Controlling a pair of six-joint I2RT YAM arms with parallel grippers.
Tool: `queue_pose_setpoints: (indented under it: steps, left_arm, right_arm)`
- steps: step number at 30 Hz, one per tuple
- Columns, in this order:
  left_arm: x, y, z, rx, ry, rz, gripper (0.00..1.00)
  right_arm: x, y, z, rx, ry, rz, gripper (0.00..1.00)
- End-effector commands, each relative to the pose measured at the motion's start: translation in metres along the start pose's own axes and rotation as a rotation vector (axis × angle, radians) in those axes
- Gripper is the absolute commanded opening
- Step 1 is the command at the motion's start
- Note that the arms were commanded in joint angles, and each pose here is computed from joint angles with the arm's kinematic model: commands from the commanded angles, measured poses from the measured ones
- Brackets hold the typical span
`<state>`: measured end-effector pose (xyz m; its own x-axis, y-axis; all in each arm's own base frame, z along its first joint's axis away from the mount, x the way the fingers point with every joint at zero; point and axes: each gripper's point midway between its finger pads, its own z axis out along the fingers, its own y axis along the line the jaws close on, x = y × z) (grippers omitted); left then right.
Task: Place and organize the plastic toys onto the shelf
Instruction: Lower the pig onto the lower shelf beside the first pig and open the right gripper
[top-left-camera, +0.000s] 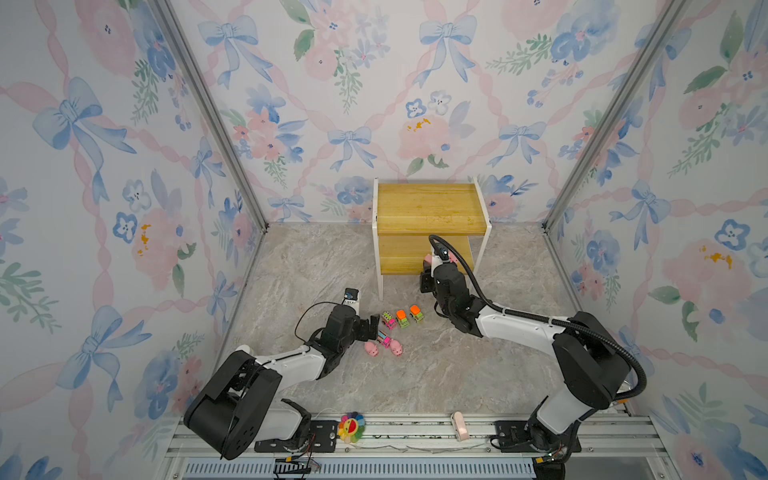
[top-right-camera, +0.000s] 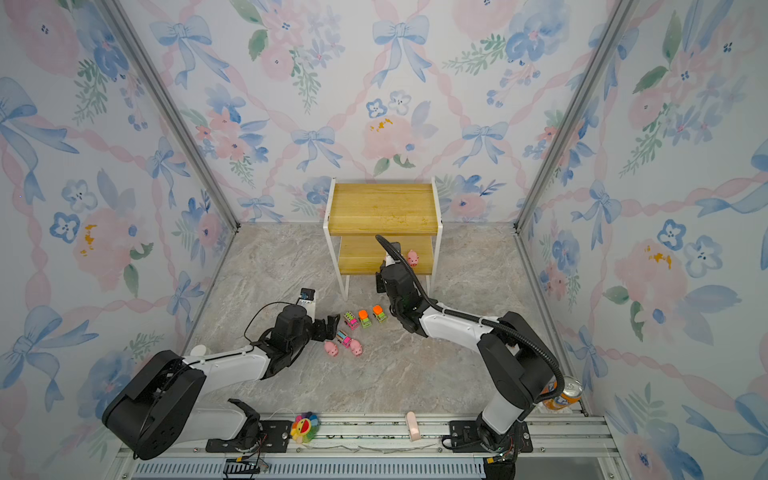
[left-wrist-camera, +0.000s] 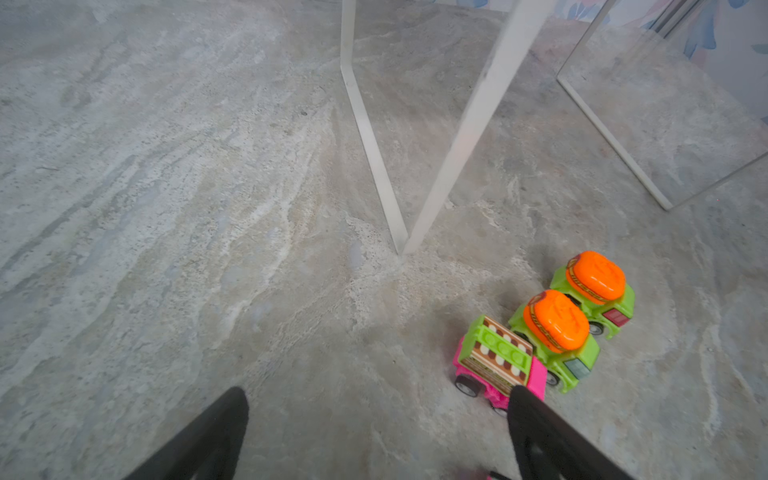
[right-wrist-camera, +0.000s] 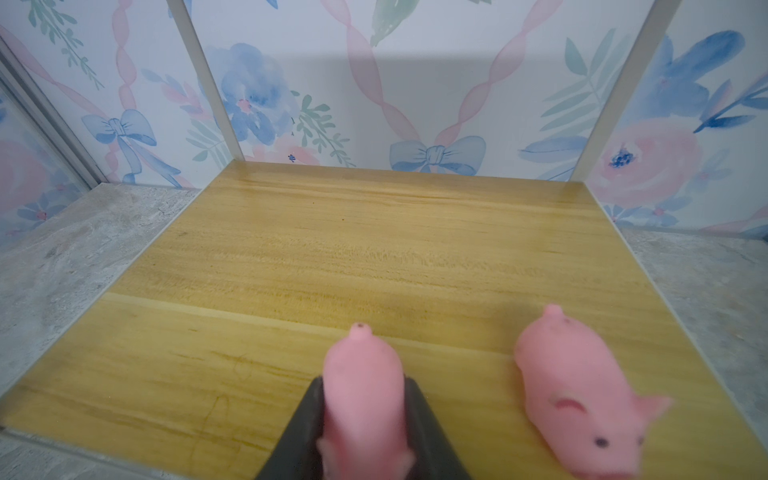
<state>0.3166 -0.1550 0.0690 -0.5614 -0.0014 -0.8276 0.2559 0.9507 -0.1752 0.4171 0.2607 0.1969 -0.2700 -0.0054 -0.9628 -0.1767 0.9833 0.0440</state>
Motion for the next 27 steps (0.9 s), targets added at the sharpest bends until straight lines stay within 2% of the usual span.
queue_pose_setpoints:
  steps: [1, 15, 27]
  left_arm:
    - [-0.002, -0.001, 0.003, 0.000, 0.002, 0.015, 0.98]
    - [-0.007, -0.004, 0.003, 0.011, -0.006, 0.013, 0.98]
    - [-0.006, -0.004, 0.002, 0.011, -0.007, 0.013, 0.98]
  right_arm:
    - [0.013, -0.006, 0.008, 0.030, 0.009, -0.020, 0.32]
    - [0.025, -0.008, 0.013, 0.048, 0.032, -0.035, 0.34]
    - [0.024, -0.006, 0.010, 0.054, 0.029, -0.060, 0.43]
